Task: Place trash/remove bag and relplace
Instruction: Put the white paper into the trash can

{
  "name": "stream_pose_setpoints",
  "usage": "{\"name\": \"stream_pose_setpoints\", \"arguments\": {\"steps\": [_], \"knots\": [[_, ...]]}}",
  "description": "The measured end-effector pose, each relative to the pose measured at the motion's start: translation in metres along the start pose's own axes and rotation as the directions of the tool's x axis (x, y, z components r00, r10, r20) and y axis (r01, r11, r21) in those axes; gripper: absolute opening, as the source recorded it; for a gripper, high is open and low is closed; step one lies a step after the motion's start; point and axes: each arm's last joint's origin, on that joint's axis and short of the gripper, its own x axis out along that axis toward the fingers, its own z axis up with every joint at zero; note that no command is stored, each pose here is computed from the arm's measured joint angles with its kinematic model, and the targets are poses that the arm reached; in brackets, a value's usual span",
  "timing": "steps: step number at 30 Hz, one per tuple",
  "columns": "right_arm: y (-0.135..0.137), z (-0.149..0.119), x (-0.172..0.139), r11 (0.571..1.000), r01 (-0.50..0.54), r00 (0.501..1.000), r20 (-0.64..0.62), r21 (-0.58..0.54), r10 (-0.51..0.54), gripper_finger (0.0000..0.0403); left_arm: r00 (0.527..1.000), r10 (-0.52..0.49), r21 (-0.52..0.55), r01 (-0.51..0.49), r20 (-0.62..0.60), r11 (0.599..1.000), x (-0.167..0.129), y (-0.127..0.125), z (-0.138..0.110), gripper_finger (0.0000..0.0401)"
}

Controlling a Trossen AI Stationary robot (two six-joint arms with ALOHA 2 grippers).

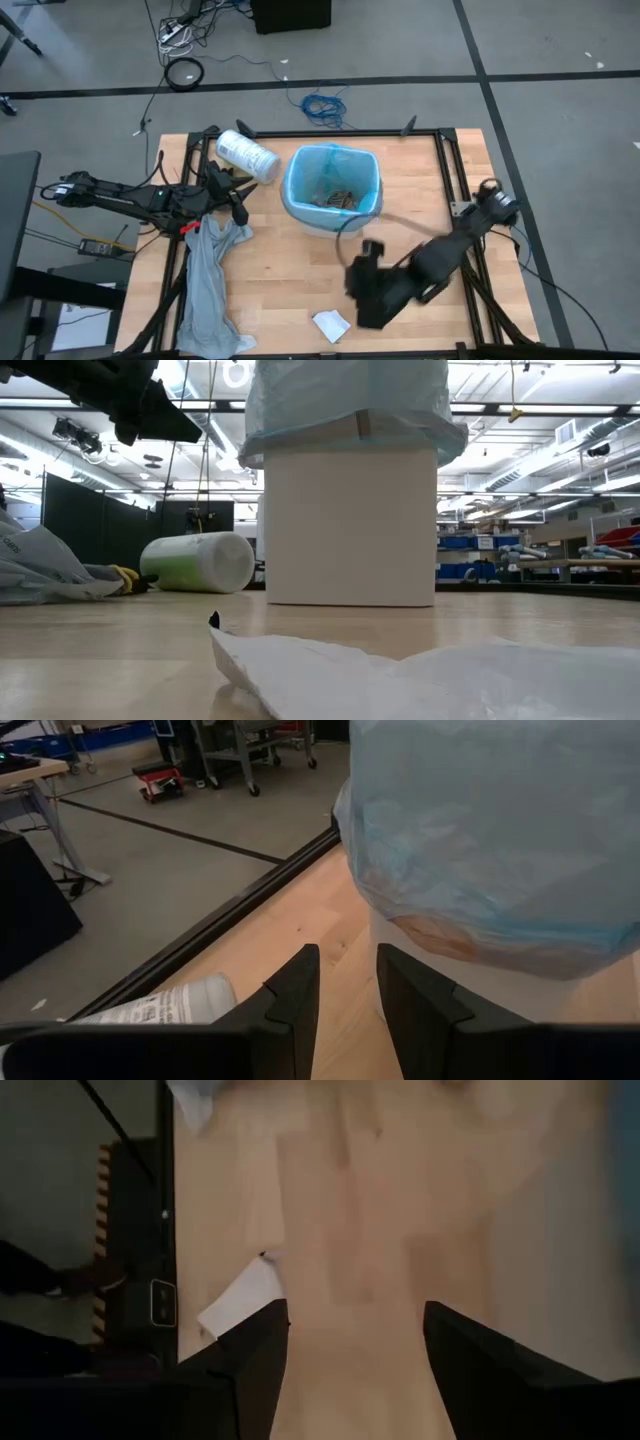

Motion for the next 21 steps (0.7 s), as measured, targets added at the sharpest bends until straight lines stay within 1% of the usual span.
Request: {"name": "stream_pose_setpoints", "arguments": {"steps": [4,6,8,10,13,15,16,18,21], "knots": [[0.028,-0.011,0.048,1.000,0.004,0.998,-0.067,0.024,-0.002,0.0236,0.999,-0.044,0.000,0.044,-0.010,0.999,0.000,-0.001,0.000,0.0113],[0.041,-0.017,0.071,1.000,-0.008,0.996,-0.090,0.011,0.009,0.0247,0.997,-0.072,0.000,0.072,-0.017,0.997,0.000,-0.002,-0.001,0.0113],[0.051,-0.020,0.092,1.000,-0.029,0.996,-0.083,-0.006,0.029,0.0261,0.996,-0.090,0.000,0.090,-0.021,0.996,0.000,-0.003,-0.001,0.0113],[0.059,-0.018,0.105,0.998,-0.068,0.997,-0.037,-0.010,0.068,0.0273,0.995,-0.101,0.002,0.101,-0.026,0.995,0.000,-0.003,-0.001,0.0113],[0.062,-0.006,0.110,0.992,-0.122,0.991,0.050,-0.021,0.123,0.0287,0.993,-0.117,0.015,0.118,-0.030,0.993,0.000,-0.003,-0.001,0.0113],[0.061,-0.003,0.116,0.992,-0.121,0.990,0.064,-0.041,0.124,0.0291,0.992,-0.125,0.026,0.125,-0.031,0.992,0.000,-0.004,-0.001,0.0113],[0.059,-0.002,0.119,0.992,-0.116,0.991,0.063,-0.041,0.118,0.0291,0.991,-0.127,0.027,0.127,-0.033,0.991,0.000,-0.004,-0.001,0.0113],[0.057,-0.007,0.131,0.996,-0.081,0.996,0.021,-0.044,0.082,0.0290,0.991,-0.131,0.028,0.132,-0.035,0.991,0.000,-0.004,-0.002,0.0113],[0.058,-0.016,0.156,0.998,-0.055,0.998,-0.031,-0.006,0.055,0.0284,0.988,-0.151,0.031,0.153,-0.042,0.988,-0.001,-0.004,-0.002,0.0113]]}}
